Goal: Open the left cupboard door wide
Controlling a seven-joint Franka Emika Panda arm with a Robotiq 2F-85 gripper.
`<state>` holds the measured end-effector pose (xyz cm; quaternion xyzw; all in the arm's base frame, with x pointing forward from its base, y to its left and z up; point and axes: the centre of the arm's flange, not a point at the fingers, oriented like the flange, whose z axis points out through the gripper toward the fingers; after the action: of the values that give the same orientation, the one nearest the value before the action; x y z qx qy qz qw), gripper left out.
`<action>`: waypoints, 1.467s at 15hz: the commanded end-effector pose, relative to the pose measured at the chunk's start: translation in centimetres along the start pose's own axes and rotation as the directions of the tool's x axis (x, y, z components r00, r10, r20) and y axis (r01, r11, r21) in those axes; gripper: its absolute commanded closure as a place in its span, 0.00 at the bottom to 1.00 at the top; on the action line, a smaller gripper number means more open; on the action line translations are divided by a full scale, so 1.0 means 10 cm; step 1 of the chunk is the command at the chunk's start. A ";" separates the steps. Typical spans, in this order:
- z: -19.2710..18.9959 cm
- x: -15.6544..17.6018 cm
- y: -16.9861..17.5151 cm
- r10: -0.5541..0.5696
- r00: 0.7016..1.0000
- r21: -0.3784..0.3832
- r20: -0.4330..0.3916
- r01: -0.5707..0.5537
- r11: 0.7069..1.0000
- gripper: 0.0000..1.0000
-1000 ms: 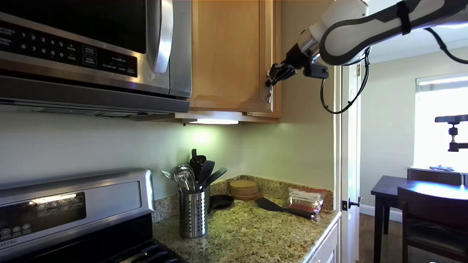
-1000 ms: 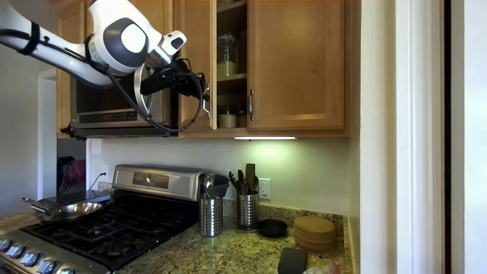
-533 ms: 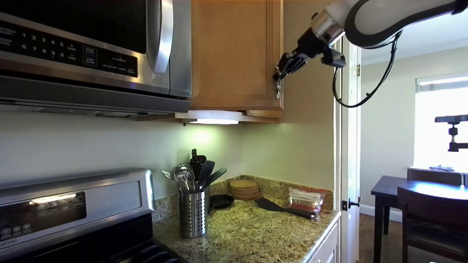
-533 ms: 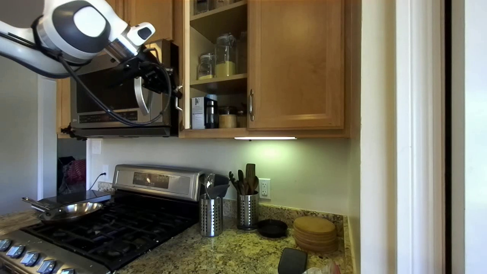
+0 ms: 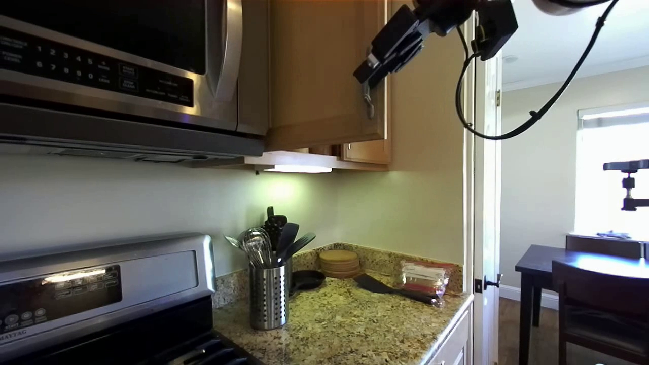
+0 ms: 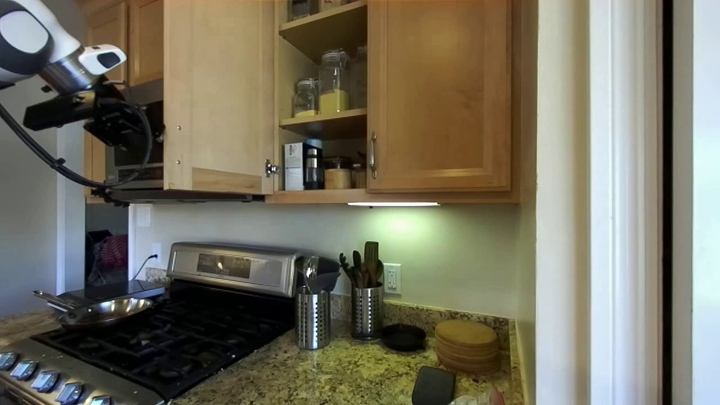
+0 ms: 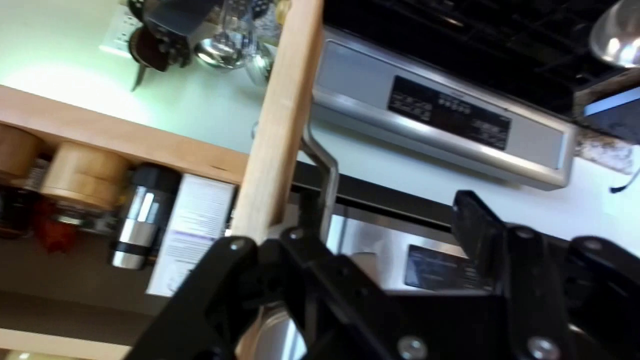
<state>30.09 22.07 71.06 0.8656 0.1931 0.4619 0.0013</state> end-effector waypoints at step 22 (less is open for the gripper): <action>0.37 -0.03 0.96 0.077 0.911 0.229 0.406 -0.184 0.956 0.00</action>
<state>34.20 14.54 72.91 0.9268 0.1798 0.3177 -0.0887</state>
